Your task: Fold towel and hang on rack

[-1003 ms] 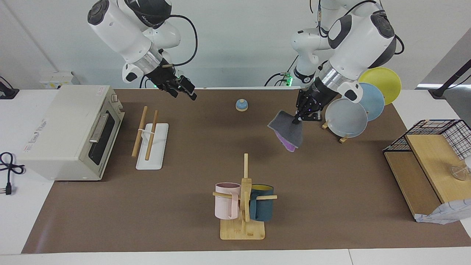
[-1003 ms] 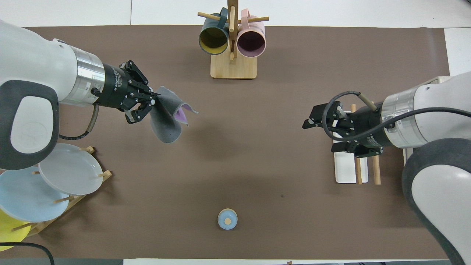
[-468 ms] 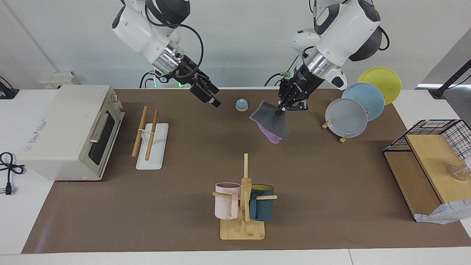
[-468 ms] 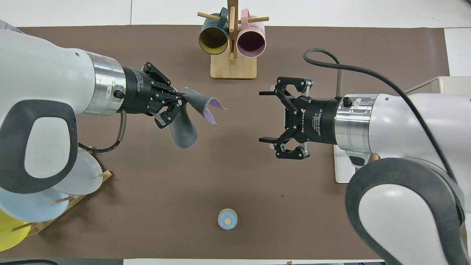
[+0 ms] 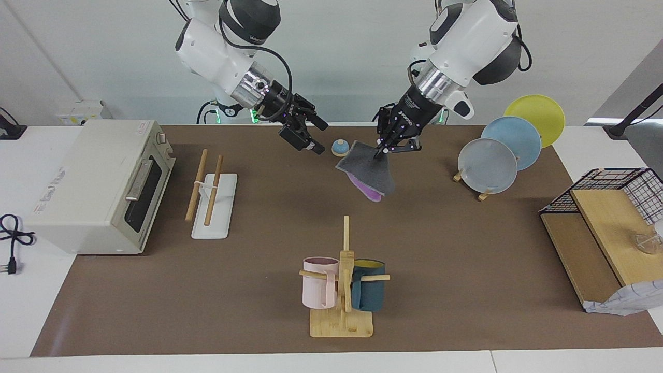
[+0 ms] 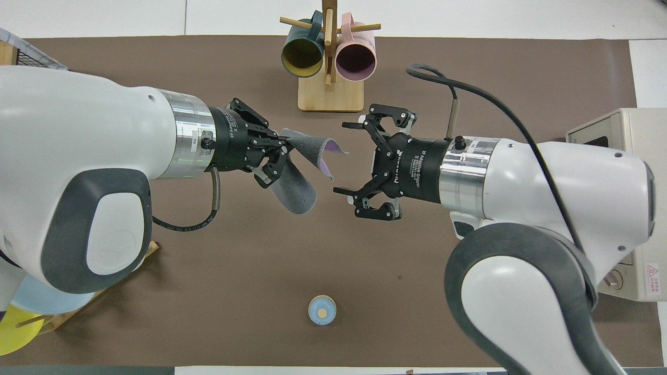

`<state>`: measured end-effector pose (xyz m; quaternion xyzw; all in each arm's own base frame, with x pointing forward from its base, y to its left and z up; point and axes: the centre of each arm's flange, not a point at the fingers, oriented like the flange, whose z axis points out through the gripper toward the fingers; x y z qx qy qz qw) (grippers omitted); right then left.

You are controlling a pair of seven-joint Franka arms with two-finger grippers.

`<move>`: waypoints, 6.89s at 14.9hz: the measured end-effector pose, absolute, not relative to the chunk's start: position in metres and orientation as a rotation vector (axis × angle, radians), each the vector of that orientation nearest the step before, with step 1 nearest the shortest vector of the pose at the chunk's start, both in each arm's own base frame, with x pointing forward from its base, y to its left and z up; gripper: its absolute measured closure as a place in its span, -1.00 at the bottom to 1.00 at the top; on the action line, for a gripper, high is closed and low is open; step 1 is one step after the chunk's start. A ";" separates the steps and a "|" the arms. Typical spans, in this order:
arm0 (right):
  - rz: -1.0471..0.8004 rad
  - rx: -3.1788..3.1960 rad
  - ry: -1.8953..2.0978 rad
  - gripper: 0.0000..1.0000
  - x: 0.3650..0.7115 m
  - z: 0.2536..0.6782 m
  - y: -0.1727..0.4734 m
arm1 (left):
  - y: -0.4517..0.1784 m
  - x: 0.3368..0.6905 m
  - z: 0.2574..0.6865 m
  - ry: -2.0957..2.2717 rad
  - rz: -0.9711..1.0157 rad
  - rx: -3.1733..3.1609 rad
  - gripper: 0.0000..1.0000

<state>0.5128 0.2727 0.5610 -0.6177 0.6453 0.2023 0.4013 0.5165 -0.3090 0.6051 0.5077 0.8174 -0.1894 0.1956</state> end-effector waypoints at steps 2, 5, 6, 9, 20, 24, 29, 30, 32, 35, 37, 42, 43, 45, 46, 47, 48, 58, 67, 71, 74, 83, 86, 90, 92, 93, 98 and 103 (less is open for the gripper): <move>0.493 -1.571 1.619 -1.00 0.511 0.556 0.284 | -0.308 0.517 0.605 2.306 -0.534 1.396 0.95; 0.437 -1.660 1.528 -1.00 0.513 0.548 0.287 | -0.308 0.517 0.605 2.313 -0.536 1.385 0.95; 0.419 -1.683 1.500 -1.00 0.514 0.547 0.287 | -0.308 0.517 0.605 2.313 -0.536 1.384 0.95; 0.398 -1.701 1.475 -1.00 0.516 0.546 0.283 | -0.308 0.517 0.605 2.319 -0.538 1.376 0.95; 0.372 -1.722 1.467 -0.65 0.512 0.526 0.312 | -0.308 0.517 0.604 2.336 -0.544 1.353 0.95; 0.353 -1.713 1.461 0.24 0.518 0.531 0.304 | -0.308 0.517 0.605 2.337 -0.544 1.352 0.95; 0.306 -1.700 1.445 0.96 0.535 0.538 0.286 | -0.308 0.517 0.604 2.339 -0.545 1.353 0.95; 0.302 -1.696 1.446 0.96 0.537 0.539 0.285 | -0.310 0.516 0.603 2.337 -0.545 1.358 0.94; 0.296 -1.692 1.447 0.96 0.542 0.541 0.280 | -0.316 0.510 0.603 2.316 -0.539 1.396 0.63; 0.286 -1.740 1.397 0.96 0.543 0.539 0.278 | -0.326 0.498 0.601 2.289 -0.528 1.455 -0.04; 0.304 -1.863 1.292 0.96 0.540 0.535 0.277 | -0.325 0.495 0.599 2.280 -0.517 1.475 -0.45; 0.319 -2.308 0.902 0.96 0.546 0.534 0.193 | -0.299 0.500 0.579 2.167 -0.437 1.657 -1.00; 0.329 -2.358 0.833 0.96 0.545 0.535 0.165 | -0.285 0.505 0.574 2.116 -0.402 1.720 -1.00; 0.328 -2.470 0.695 0.96 0.539 0.536 0.110 | -0.251 0.517 0.565 1.994 -0.329 1.855 -1.00; 0.325 -2.516 0.623 0.96 0.535 0.536 0.089 | -0.234 0.522 0.561 1.920 -0.293 1.931 -1.00; 0.320 -2.545 0.564 0.96 0.531 0.535 0.071 | -0.216 0.526 0.558 1.838 -0.260 2.014 -1.00; 0.310 -2.559 0.520 0.96 0.528 0.532 0.058 | -0.198 0.530 0.555 1.748 -0.229 2.098 -1.00; 0.216 -2.727 0.152 0.96 0.494 0.488 -0.043 | -0.100 0.549 0.552 0.961 0.069 2.685 -1.00; 0.120 -2.967 -0.357 0.96 0.499 0.498 -0.071 | -0.051 0.543 0.586 0.287 0.068 3.080 -1.00; 0.108 -3.016 -0.457 0.96 0.502 0.500 -0.076 | -0.041 0.538 0.608 0.092 -0.054 3.097 -1.00; 0.113 -3.025 -0.465 0.96 0.503 0.496 -0.078 | -0.050 0.543 0.627 0.048 -0.064 3.099 -1.00; 0.126 -3.023 -0.438 0.96 0.488 0.451 -0.105 | -0.057 0.545 0.618 -0.053 -0.096 3.132 -1.00; 0.131 -3.022 -0.429 0.96 0.484 0.439 -0.109 | -0.057 0.546 0.617 -0.060 -0.095 3.132 -1.00; 0.136 -3.021 -0.431 0.96 0.483 0.434 -0.108 | -0.057 0.549 0.614 -0.064 -0.092 3.132 -1.00; 0.138 -3.020 -0.433 0.86 0.483 0.434 -0.107 | -0.057 0.551 0.611 -0.065 -0.093 3.132 -1.00; 0.140 -3.017 -0.442 0.65 0.483 0.434 -0.103 | -0.057 0.551 0.611 -0.064 -0.094 3.132 -1.00; 0.156 -3.001 -0.486 -0.30 0.485 0.437 -0.085 | -0.056 0.551 0.611 -0.062 -0.091 3.132 -1.00; 0.065 -3.039 -0.468 -1.00 0.511 0.511 -0.072 | -0.056 0.551 0.611 -0.062 -0.091 3.132 -1.00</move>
